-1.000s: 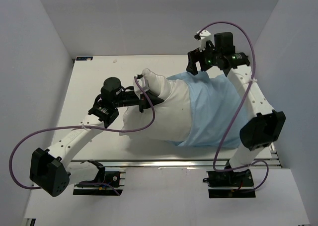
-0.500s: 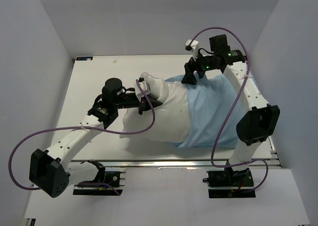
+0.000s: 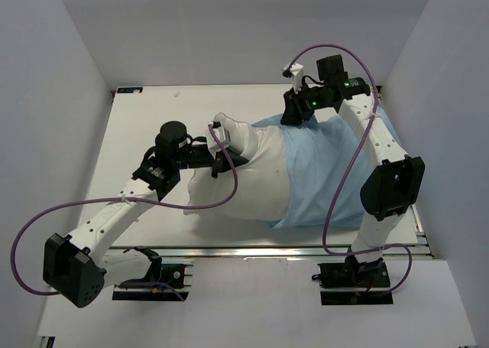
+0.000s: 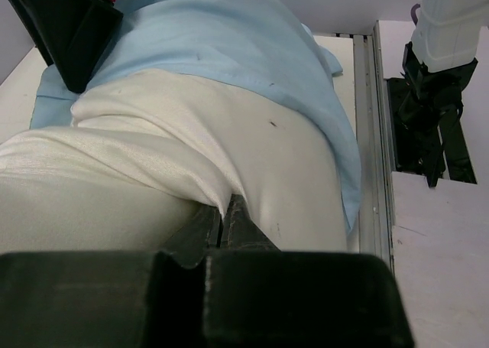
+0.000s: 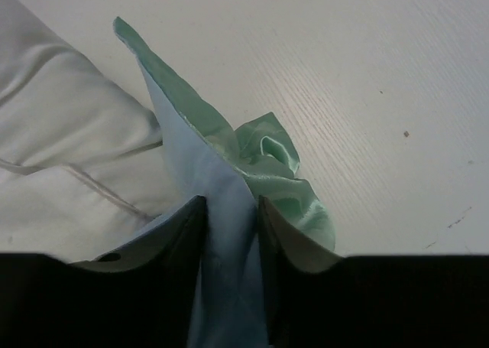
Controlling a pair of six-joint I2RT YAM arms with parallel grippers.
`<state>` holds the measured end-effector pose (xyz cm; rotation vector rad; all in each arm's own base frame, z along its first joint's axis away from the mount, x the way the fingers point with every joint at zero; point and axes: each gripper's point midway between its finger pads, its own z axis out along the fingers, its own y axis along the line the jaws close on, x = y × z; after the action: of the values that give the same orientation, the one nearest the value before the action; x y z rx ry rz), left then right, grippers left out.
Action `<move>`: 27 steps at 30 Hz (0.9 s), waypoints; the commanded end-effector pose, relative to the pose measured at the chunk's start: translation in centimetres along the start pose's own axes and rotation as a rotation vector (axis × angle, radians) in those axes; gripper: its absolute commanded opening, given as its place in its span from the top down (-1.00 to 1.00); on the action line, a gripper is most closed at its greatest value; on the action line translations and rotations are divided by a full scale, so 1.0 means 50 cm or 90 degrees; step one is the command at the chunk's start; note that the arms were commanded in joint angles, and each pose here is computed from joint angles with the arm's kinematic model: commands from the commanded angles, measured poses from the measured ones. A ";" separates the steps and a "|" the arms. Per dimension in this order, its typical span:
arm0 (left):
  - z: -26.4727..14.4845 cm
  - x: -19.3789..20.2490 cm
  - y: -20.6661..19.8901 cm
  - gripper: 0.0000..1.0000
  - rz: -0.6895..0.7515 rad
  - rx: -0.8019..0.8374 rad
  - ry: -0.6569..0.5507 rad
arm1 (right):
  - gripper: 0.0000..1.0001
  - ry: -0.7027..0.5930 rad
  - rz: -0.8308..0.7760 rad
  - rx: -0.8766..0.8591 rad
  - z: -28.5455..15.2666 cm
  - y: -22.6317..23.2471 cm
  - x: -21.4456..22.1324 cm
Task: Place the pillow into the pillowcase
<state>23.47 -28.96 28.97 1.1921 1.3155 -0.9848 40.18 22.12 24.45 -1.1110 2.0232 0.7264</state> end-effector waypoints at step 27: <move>0.086 0.006 0.162 1.00 -0.170 -0.196 -0.167 | 1.00 -0.338 0.019 -0.231 -0.080 0.450 -0.447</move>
<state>31.68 -31.06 30.91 0.6899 1.3077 -1.0096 35.22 38.00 36.67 -0.9268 1.8223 0.9970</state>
